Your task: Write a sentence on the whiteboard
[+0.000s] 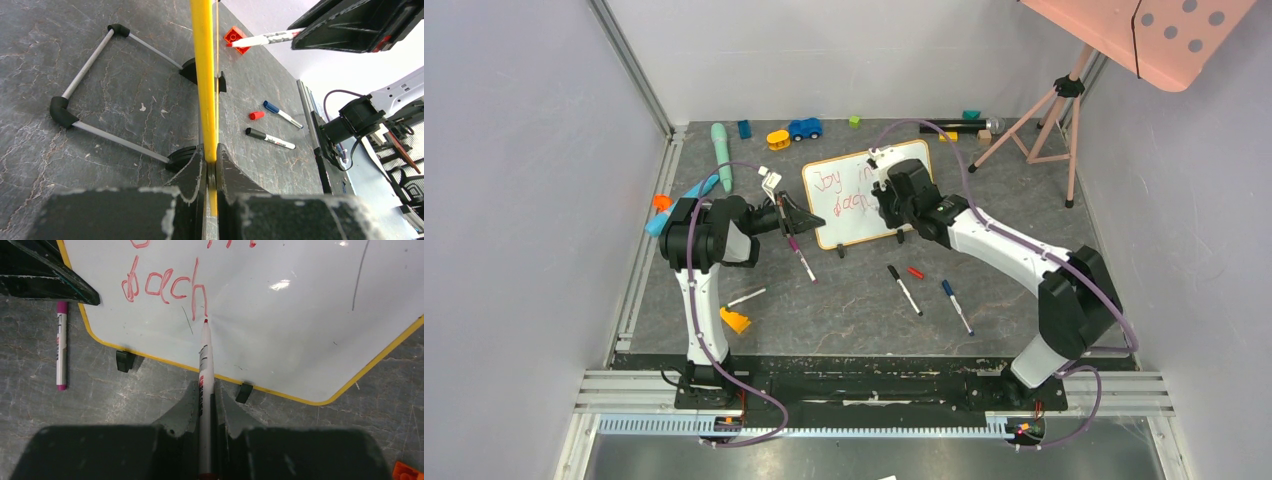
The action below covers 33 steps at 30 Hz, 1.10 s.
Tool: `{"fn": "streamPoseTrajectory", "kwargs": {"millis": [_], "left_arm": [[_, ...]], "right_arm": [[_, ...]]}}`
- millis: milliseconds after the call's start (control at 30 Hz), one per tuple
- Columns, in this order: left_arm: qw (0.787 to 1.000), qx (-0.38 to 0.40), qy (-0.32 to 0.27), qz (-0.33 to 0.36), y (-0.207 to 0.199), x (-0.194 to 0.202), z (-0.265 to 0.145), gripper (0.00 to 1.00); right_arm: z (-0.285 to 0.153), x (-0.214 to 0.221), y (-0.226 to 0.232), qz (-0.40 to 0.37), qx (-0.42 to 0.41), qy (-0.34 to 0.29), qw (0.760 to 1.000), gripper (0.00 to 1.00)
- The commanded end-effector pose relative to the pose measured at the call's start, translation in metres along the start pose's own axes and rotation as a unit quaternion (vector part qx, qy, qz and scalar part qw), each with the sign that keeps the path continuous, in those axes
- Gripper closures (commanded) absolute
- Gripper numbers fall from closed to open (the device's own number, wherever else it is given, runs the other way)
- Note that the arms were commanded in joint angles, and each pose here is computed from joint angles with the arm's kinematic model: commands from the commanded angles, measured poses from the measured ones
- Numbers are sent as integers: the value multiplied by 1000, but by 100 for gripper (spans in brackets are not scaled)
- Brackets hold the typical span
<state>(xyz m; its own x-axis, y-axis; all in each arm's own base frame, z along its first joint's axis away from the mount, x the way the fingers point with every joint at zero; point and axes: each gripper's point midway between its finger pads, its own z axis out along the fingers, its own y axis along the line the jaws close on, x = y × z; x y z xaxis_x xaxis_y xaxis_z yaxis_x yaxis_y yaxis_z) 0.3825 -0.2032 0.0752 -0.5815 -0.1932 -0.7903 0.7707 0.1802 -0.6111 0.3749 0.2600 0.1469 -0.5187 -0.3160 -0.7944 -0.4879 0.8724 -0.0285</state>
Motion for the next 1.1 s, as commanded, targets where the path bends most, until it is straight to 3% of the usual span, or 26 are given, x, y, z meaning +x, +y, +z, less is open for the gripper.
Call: {"fn": "streamPoseTrajectory", "kwargs": {"millis": [0,700,1067], "left_arm": [[997,50,48,37,-11,33,-1,98],[997,47,44,40,-9,31,0,98],[997,46,43,37,-8,30,0,98]], "right_arm": [[-36,-50,1,-5,-19,-67,998,100],[-32,-37,-21,5,38,-63,997,100],[-24,-37,-21,3,28,-61,998,100]]}}
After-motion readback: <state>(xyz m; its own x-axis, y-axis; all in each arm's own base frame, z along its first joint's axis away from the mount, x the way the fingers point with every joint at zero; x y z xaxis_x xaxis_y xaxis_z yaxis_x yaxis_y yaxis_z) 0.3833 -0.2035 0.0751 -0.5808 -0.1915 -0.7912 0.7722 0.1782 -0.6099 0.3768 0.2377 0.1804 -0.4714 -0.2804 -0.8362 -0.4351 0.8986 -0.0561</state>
